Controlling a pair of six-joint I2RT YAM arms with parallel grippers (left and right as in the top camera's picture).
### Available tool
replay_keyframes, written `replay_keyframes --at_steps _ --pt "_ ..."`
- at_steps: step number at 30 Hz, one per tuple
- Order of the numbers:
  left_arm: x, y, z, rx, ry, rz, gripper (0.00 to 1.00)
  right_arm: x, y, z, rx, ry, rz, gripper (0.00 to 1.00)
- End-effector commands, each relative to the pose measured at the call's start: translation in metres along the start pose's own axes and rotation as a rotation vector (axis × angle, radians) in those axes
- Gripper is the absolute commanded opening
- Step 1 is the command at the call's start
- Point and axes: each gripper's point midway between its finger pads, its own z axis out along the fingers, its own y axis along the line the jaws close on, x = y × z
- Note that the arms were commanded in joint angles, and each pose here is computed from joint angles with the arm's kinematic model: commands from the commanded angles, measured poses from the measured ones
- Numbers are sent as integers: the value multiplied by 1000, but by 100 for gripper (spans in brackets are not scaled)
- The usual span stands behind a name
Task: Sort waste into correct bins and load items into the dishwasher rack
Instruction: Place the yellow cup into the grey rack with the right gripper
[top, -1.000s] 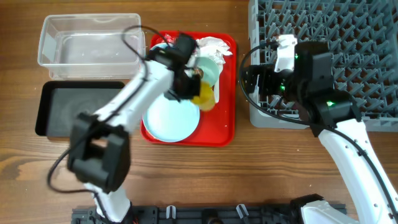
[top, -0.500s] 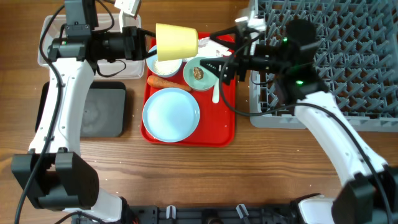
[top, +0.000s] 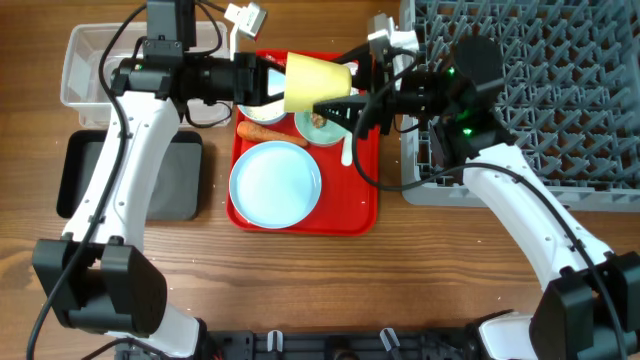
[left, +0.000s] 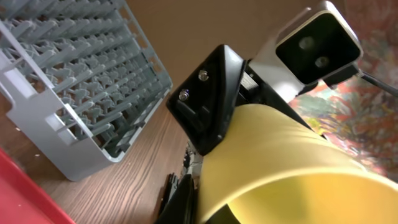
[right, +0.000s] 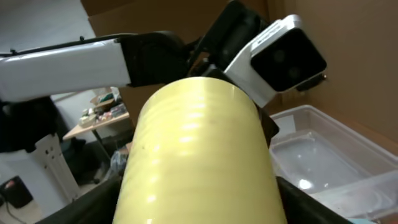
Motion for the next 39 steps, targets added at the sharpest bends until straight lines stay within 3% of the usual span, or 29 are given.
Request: replay_keyframes --at_steps 1,4,5,6,8,12,14,16,21,23,28,32,39 --pt "0 10 2 -23 2 6 4 -4 2 -5 -25 5 -26 67" --pt "0 14 2 -49 -2 5 7 -4 1 -12 -32 12 -27 43" --pt "0 14 2 -49 -2 5 20 -4 0 -14 -32 13 -27 40" --pt "0 14 2 -49 -2 5 43 -4 -2 -20 -30 15 -26 40" --pt "-1 16 2 -59 -4 5 64 -5 -6 -35 -28 20 -19 37" --pt "-4 59 -6 -313 -37 -15 74 -7 -43 -101 118 -11 183 34" --pt "-2 96 -22 -542 -53 -56 77 2 -61 -130 203 -29 270 34" --pt "1 112 -33 -657 -59 -73 78 10 -75 -146 285 -42 322 33" --pt "0 138 -55 -844 -74 -79 83 80 -137 -199 854 63 546 31" --pt "5 143 -61 -886 -67 -96 87 86 -121 -240 1158 181 627 29" --pt "4 143 -61 -886 -68 -94 89 64 -50 -301 1552 372 713 30" --pt "4 143 -61 -886 -67 -95 89 109 -34 -312 1594 553 900 30" --pt "11 147 -65 -922 -55 -118 90 178 -66 -299 1519 810 1071 31"
